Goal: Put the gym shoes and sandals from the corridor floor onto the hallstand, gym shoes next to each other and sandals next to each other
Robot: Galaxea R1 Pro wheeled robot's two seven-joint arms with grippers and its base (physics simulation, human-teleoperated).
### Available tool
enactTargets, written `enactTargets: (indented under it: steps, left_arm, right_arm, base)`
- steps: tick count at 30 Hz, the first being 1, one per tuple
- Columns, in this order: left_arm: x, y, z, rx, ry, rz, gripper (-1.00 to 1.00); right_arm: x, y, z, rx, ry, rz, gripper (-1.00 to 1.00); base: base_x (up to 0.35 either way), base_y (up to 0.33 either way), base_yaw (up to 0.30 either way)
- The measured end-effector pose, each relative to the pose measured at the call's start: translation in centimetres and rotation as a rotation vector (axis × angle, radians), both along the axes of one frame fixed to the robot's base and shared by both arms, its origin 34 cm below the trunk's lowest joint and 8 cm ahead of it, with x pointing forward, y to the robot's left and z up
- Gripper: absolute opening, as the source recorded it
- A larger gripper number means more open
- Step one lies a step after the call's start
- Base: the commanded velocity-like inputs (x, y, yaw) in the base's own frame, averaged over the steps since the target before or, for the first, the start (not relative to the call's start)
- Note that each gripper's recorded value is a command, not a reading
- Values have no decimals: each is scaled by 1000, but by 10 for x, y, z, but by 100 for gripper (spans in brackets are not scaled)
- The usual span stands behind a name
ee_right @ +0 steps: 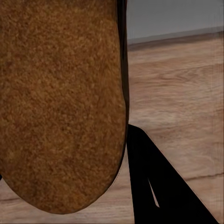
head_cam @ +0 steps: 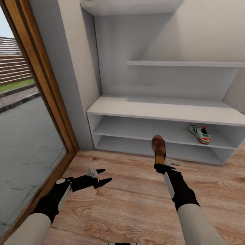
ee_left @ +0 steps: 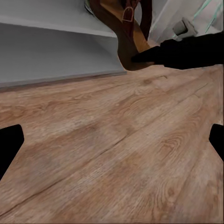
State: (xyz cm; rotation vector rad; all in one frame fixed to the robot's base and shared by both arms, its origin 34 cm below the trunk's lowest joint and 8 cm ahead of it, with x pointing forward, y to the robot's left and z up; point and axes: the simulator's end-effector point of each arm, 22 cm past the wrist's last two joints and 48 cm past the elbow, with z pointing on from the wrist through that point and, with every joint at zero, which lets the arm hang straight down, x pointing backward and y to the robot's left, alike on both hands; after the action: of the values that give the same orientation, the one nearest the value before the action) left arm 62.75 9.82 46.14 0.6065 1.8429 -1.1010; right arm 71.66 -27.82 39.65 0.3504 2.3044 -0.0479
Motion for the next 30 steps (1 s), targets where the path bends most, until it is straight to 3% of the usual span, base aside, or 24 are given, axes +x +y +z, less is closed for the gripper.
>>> enactTargets:
  steps: [3,11,14,17,20,30]
  left_arm:
    - [-6,-19,1,-13,3,-33,100]
    - [-9,-26,2,-19,5,-47,100]
    - [-9,-26,2,-19,5,-47,100]
    - [-9,-26,1,-18,6,-47,100]
    - [-9,-25,1,-18,5,-47,100]
    - [-10,-25,2,-19,5,-51,100]
  right_arm:
    - [0,0,0,0,0,0,-100]
    - [-2,1,-3,3,8,0,-100]
    - [-16,7,-27,13,65,9,-100]
    - [-49,19,-74,33,186,28,-100]
    - [-61,23,-88,37,226,35,-100]
    - [-65,22,-92,34,241,36,-100]
  base:
    - [0,0,73]
    - [151,0,12]
    - [277,0,1]
    - [98,0,0]
    - [25,0,0]
    - [75,-23,0]
